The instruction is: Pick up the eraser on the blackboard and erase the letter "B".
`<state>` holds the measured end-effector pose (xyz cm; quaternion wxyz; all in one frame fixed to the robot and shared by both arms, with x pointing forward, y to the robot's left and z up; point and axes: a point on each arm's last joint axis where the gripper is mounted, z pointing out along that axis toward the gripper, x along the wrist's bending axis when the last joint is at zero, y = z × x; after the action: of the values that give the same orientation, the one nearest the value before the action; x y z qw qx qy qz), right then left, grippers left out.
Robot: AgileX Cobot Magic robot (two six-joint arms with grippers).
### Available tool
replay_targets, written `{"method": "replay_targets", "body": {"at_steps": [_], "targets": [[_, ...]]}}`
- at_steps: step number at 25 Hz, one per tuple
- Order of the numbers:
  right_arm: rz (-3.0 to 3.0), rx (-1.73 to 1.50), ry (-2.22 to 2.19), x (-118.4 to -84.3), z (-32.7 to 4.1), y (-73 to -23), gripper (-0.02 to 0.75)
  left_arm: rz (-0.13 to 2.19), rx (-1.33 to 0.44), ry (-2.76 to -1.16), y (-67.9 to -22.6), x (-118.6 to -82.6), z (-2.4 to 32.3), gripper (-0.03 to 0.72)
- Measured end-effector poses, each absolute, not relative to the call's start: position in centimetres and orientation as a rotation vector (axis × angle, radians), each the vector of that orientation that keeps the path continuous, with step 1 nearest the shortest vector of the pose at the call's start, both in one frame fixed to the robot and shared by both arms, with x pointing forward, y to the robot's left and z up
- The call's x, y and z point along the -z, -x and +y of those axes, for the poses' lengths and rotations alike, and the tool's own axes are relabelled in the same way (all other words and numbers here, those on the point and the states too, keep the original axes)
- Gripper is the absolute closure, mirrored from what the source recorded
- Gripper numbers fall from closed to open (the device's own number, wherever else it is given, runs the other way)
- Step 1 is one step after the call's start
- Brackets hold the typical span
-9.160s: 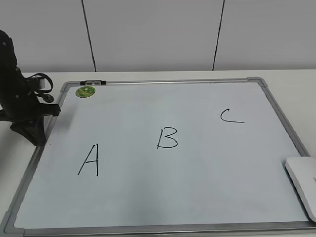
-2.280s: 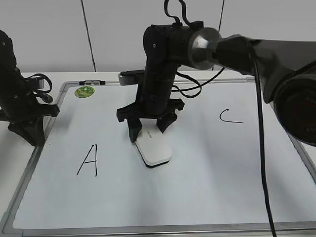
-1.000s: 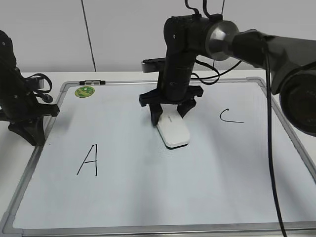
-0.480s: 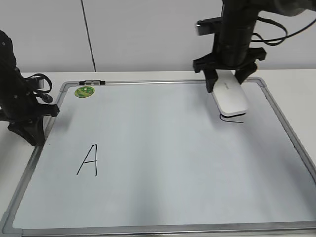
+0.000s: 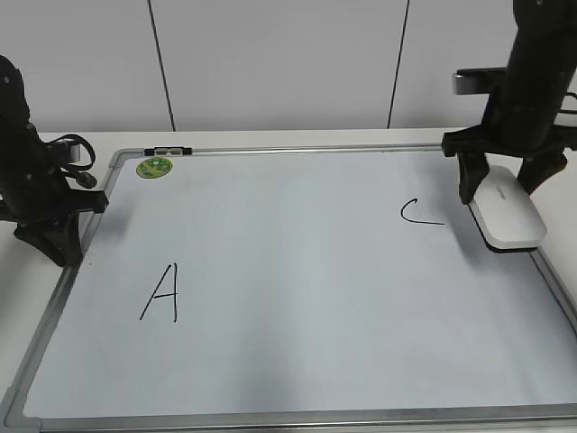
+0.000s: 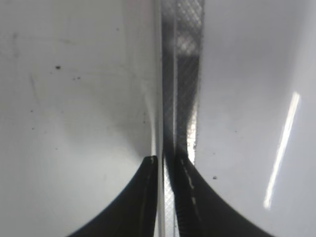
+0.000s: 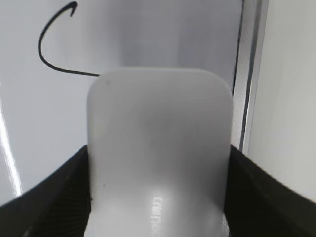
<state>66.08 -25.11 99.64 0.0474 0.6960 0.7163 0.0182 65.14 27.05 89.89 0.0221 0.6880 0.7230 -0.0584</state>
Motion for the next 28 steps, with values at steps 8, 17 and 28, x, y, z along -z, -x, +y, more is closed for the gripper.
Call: {"method": "replay_targets", "body": {"at_steps": [8, 17, 28], "targets": [[2.229, -0.086, -2.201, -98.5, -29.3, -65.7, 0.213, 2.240, 0.181, -2.132, -65.1, -89.9, 27.1, 0.590], [2.257, -0.036, -2.213, -96.4, -29.8, -66.1, 0.213, 2.240, 0.181, -2.132, -65.1, -89.9, 27.1, 0.587], [2.259, -0.030, -2.207, -96.4, -29.8, -66.1, 0.213, 2.240, 0.181, -2.132, -65.1, -89.9, 27.1, 0.586]]}}
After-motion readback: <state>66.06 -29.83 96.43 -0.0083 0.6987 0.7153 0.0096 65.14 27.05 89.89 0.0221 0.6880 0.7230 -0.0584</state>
